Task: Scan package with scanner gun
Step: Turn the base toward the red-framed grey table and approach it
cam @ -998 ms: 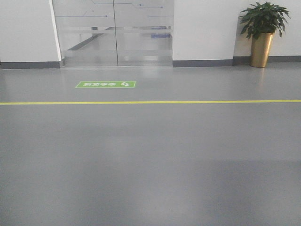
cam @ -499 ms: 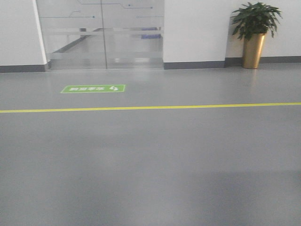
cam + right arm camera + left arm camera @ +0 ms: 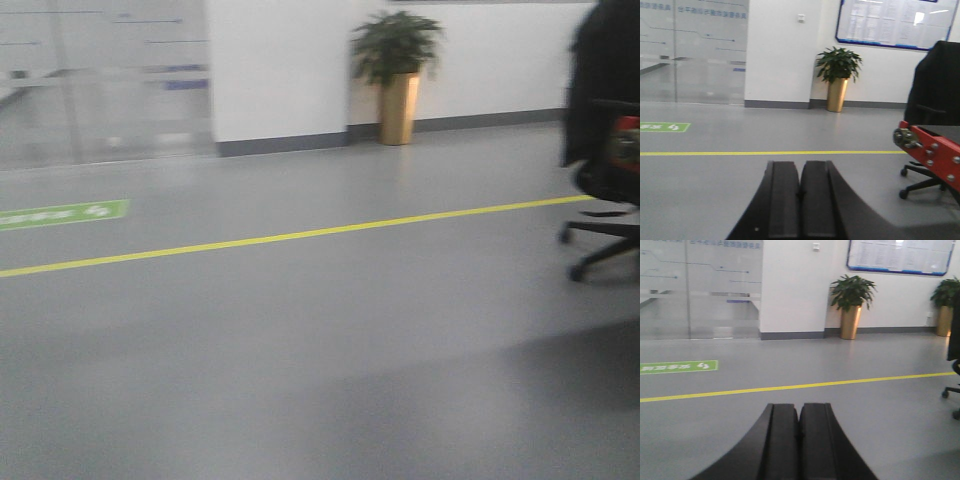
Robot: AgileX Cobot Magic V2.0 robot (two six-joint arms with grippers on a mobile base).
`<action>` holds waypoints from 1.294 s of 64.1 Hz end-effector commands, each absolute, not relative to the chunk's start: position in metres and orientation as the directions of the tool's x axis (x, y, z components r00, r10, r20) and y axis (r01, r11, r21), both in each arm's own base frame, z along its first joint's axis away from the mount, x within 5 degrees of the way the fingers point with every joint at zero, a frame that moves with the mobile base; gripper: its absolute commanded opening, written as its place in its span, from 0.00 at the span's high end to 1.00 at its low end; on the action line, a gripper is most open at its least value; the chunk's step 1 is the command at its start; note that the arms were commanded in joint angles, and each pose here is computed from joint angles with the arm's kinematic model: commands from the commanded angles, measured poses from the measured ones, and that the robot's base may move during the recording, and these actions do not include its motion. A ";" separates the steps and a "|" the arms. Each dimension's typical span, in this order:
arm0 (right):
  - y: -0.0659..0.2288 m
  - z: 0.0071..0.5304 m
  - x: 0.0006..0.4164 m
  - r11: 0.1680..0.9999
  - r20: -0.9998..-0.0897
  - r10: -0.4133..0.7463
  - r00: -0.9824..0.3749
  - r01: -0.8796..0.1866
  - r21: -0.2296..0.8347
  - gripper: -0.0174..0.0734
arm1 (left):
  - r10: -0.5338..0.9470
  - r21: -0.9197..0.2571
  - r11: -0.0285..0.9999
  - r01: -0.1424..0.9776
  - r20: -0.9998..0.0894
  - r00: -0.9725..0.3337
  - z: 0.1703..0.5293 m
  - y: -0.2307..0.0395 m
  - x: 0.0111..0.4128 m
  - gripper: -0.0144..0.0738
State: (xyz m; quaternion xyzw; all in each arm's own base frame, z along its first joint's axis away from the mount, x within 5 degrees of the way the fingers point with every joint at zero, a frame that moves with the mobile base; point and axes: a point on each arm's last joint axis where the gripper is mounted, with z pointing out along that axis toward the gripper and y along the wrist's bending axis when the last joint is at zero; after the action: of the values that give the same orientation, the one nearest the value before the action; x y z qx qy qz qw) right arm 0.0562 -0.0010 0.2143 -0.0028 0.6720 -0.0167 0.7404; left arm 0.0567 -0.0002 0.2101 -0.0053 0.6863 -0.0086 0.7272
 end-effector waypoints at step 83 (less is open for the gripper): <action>-0.001 0.216 0.056 0.999 -0.993 -0.035 0.116 0.021 -0.033 0.99 | -0.025 -0.024 1.000 0.012 -0.996 0.080 0.213 -0.001 0.056 0.96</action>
State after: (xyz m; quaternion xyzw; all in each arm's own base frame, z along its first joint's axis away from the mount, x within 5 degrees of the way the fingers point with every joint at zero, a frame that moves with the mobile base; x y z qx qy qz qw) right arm 0.0562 -0.0010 0.2143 -0.0028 0.6720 -0.0167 0.7404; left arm 0.0567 -0.0002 0.2101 -0.0053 0.6863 -0.0086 0.7272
